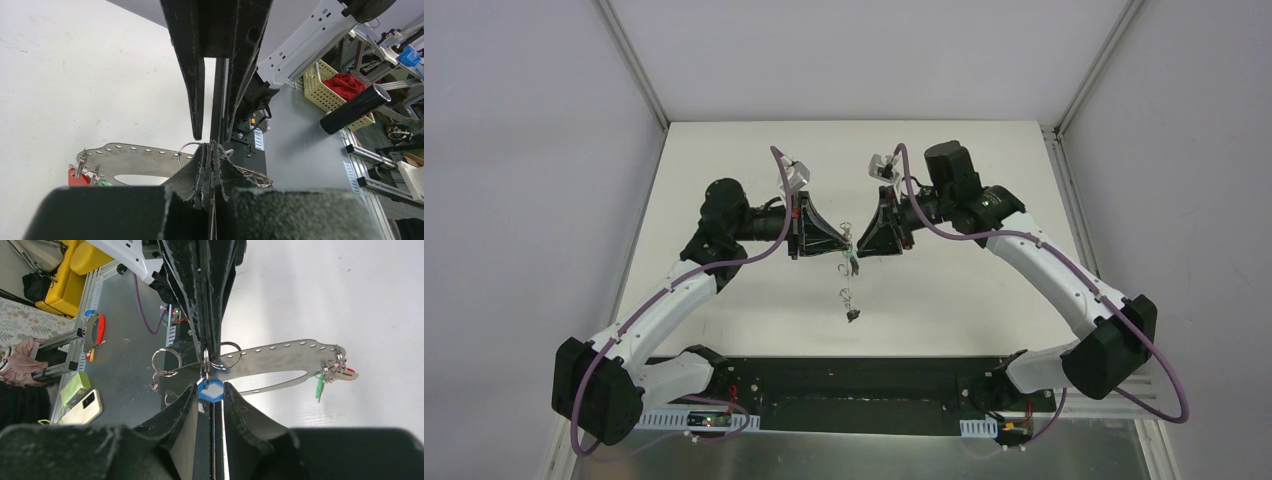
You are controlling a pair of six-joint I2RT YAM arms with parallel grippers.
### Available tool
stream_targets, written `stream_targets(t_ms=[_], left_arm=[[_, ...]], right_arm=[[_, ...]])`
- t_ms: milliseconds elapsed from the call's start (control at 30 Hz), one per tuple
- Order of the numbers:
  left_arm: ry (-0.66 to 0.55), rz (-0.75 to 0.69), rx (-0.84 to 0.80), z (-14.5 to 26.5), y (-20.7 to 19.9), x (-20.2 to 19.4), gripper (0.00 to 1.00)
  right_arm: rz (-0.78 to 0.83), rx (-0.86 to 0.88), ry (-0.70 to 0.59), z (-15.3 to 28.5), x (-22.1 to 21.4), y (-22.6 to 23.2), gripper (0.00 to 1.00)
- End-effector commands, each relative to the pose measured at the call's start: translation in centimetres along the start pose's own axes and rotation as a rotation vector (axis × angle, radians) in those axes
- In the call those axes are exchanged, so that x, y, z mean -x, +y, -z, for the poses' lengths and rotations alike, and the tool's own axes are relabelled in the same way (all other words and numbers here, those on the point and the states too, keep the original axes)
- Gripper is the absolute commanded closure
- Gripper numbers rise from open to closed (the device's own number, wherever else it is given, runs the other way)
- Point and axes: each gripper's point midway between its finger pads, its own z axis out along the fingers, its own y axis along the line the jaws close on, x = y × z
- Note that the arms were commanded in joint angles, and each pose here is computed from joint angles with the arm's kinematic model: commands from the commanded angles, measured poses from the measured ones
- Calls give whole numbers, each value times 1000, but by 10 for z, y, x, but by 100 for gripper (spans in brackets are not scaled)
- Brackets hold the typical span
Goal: Put the keys on the keyring
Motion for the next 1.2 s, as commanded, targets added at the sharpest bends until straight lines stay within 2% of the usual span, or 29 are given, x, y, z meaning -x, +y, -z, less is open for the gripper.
stream_targets(t_ms=[0, 167, 667, 1167], left_arm=[[-34, -55, -33, 2, -9, 13, 100], [-40, -36, -19, 2, -6, 13, 100], [-49, -19, -4, 1, -2, 14, 100], [-52, -18, 0, 1, -1, 11, 100]], right_arm=[[100, 34, -55, 12, 30, 23, 71], [82, 57, -68, 11, 34, 26, 70], [34, 97, -47, -5, 30, 22, 79], [28, 81, -36, -10, 28, 16, 81]])
